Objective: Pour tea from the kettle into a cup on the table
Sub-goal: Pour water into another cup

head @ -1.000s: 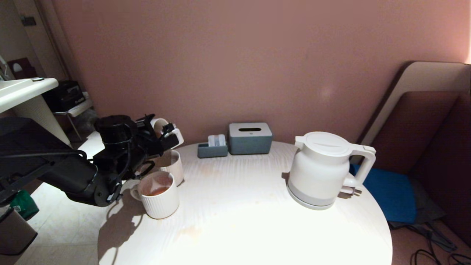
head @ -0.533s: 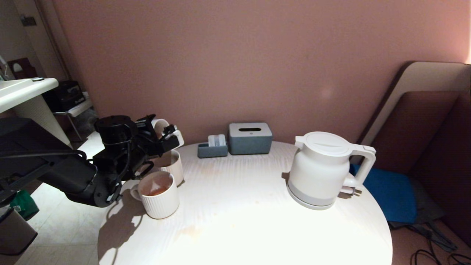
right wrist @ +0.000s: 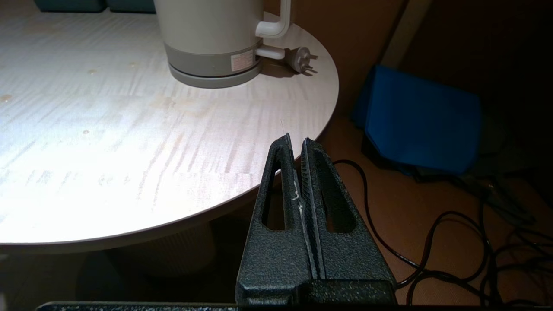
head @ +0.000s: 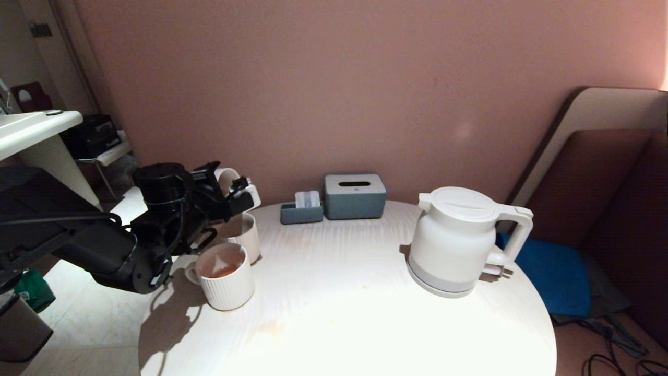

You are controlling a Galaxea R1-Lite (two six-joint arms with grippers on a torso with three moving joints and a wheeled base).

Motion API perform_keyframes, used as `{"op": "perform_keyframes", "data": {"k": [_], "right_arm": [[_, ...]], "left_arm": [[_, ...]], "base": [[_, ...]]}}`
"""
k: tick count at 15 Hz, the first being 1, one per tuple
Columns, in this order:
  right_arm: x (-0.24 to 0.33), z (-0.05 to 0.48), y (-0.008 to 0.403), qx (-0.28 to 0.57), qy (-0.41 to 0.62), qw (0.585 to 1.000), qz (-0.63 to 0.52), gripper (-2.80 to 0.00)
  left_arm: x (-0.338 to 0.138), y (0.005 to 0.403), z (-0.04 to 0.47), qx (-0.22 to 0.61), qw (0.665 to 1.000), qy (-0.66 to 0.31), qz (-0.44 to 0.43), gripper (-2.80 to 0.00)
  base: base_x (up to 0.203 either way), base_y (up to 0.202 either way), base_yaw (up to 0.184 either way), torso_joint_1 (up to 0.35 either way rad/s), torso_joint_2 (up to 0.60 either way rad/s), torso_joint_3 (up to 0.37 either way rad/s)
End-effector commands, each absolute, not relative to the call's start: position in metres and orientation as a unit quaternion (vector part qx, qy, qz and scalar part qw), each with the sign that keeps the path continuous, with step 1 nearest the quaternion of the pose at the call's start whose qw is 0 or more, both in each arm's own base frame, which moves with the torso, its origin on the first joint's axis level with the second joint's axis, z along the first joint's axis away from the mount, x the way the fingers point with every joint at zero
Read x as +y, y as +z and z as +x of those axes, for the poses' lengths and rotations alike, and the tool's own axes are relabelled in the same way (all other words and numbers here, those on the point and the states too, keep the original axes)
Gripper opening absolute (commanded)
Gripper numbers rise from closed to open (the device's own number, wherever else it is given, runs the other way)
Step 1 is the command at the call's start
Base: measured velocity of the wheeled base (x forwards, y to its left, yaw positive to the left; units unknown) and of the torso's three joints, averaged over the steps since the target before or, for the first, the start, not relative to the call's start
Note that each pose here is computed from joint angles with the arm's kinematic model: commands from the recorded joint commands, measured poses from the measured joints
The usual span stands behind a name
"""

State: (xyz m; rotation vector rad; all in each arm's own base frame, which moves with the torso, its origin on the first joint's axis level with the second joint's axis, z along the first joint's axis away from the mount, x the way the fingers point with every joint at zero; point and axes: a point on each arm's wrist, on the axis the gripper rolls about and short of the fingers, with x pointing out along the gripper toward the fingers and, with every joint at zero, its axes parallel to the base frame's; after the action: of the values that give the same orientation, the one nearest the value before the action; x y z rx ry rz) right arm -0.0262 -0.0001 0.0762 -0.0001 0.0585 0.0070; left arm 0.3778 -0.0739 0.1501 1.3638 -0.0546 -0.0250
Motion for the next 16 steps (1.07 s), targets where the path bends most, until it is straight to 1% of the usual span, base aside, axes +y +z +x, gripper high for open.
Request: {"op": "perform_keyframes", "data": {"k": [1,16], "right_arm": [[-0.0001,-0.0261,0.0761,0.031,0.004,1.0,0.0,-2.8],[-0.0001,-0.0261,0.0761,0.031,0.004,1.0,0.0,-2.8]], "left_arm": [[-0.0727,0.1552,0.3772,-0.031,0.771,-0.004,0.636,-2.8],[-0.0726,0.1551,0.3766,-0.032,0.761,-0.004,0.648,-2.8]], "base": [[0.0,0.0,0.0,0.0,0.0,0.0],[0.0,0.0,0.0,0.0,0.0,0.0]]}}
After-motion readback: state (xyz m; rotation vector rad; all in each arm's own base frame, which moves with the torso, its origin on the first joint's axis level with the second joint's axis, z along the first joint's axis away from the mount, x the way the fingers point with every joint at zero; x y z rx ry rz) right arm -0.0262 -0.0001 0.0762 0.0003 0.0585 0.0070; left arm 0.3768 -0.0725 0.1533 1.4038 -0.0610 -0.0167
